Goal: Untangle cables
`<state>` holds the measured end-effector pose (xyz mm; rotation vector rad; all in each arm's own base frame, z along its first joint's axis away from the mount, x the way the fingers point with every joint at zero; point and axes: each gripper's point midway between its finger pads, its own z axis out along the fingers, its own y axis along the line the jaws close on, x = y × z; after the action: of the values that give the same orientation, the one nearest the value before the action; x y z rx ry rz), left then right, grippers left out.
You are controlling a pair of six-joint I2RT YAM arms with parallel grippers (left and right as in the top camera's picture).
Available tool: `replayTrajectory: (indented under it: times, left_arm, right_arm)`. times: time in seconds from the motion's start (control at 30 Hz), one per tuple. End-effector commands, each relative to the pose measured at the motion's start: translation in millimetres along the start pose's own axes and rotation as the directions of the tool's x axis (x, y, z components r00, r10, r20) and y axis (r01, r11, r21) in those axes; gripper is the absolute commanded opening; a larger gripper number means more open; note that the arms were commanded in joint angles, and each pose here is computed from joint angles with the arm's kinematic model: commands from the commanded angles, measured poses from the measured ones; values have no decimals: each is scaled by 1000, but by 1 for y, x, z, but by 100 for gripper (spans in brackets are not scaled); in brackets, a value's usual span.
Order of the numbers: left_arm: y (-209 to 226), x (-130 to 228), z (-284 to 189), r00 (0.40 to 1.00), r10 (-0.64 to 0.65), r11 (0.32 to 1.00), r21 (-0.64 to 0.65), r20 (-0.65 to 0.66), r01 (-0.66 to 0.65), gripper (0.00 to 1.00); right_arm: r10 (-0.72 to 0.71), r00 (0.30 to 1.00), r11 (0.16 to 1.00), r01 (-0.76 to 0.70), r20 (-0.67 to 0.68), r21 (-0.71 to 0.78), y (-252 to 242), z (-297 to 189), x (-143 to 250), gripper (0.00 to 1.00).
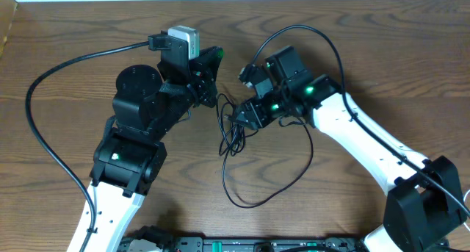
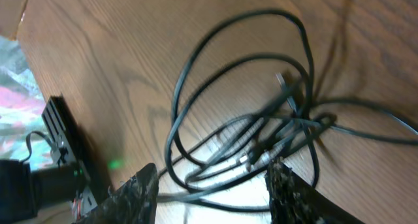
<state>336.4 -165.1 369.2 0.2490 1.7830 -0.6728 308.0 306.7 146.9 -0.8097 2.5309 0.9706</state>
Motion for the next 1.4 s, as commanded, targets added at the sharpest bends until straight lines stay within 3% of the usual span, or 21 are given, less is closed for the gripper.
replayTrajectory:
  times: [0.0,0.27,0.47,0.53,0.57,0.6,0.77,0.93,1.13,1.27,1.33,1.37]
  left_arm:
    - [-6,-9,-4,1000,-1,1000,17,13,0,7]
    - [-3,1,-4,1000,5,1000,6,-25,-4,8]
    - [-3,3,-4,999,17,1000,3,-36,-17,8]
    - [-1,6,-5,999,22,1000,-2,-46,-22,7]
    - [0,7,-5,998,20,1000,-6,-52,-20,8]
    - [0,8,-5,998,21,1000,-9,-55,-21,8]
    - [1,13,-5,997,16,1000,-14,-74,-17,8]
    - [6,29,-5,991,-3,1000,-31,-136,-1,8]
    - [20,79,6,945,-67,996,-72,-322,46,8]
    - [10,110,19,894,-94,994,9,-437,109,13]
    - [-1,123,28,873,-62,985,109,-484,130,17]
    - [-6,129,32,861,-56,977,150,-506,152,24]
  right_arm:
    - [35,999,999,-35,3,7,4,10,0,50]
    - [117,990,993,-116,-81,20,-8,49,19,47]
    - [128,985,992,-126,-111,26,-11,62,27,38]
    - [131,986,991,-129,-106,29,-11,62,26,26]
    - [138,985,990,-135,-100,33,-12,62,24,10]
    - [156,983,987,-152,-95,50,-15,62,24,1]
    - [163,986,983,-159,-40,92,-25,56,12,1]
    - [164,983,980,-172,82,98,-33,14,-21,1]
    - [205,939,957,-251,275,143,-56,-88,-56,1]
    - [215,918,941,-286,334,182,-70,-137,-50,1]
    - [220,912,931,-302,345,205,-75,-153,-43,1]
    - [228,909,925,-314,350,214,-78,-158,-40,1]
